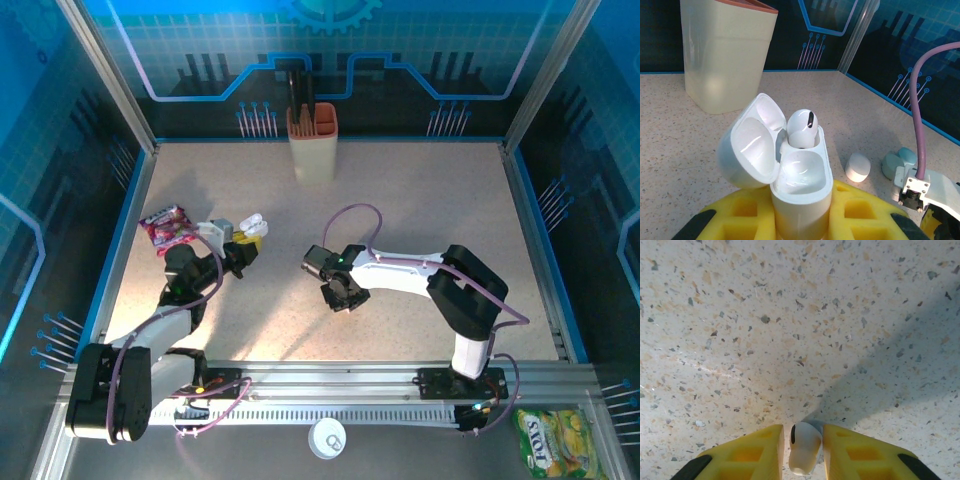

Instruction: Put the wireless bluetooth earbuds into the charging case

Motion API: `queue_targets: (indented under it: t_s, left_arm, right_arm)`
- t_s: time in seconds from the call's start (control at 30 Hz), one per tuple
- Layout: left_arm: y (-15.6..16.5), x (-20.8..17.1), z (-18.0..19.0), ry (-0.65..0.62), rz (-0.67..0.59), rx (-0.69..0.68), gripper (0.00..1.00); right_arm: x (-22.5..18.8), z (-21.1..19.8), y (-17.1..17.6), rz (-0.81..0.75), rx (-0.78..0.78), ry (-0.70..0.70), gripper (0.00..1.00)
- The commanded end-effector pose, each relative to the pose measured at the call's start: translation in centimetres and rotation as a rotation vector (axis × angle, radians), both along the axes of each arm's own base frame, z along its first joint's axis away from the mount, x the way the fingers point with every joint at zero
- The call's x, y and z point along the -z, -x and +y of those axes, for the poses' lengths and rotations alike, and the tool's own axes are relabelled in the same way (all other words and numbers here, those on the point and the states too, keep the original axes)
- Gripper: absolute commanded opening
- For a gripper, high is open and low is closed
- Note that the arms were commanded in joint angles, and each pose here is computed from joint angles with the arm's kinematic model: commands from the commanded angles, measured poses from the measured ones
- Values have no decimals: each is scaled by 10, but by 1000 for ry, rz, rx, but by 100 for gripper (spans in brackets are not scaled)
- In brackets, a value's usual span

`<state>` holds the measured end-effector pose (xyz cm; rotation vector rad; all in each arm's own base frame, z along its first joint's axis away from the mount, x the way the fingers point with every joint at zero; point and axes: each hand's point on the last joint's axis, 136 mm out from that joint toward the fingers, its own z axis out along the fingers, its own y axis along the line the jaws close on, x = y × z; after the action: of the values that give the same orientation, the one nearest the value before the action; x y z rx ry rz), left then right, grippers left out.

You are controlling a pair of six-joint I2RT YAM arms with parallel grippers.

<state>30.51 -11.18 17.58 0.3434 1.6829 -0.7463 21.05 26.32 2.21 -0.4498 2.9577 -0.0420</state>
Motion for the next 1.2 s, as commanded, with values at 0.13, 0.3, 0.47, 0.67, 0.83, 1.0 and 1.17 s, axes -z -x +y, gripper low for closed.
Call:
queue_targets:
  t_s: [0.13, 0.3, 0.47, 0.67, 0.83, 1.0, 1.17]
  left_arm:
    - [0, -15, -2, 4, -56, 24, 19]
    - [-1, -16, -2, 4, -60, 24, 19]
    - [0, -16, -3, 4, -58, 27, 19]
    - [-1, -17, -7, -11, -79, 40, 19]
    - [3, -23, -30, -37, -106, 110, 19]
    - [12, -26, -58, -63, -114, 182, 18]
    - [25, -31, -80, -67, -124, 263, 18]
  right_arm:
    - [7, 2, 1, 18, 4, 5, 25]
    - [14, 1, 2, 30, 3, 9, 26]
    - [15, 1, 3, 34, 2, 5, 21]
    - [-8, 5, -8, -73, -19, -76, 19]
    - [-50, 16, -29, -277, -68, -237, 19]
    - [-118, 27, -44, -537, -178, -427, 18]
    - [-181, 33, -36, -748, -310, -666, 16]
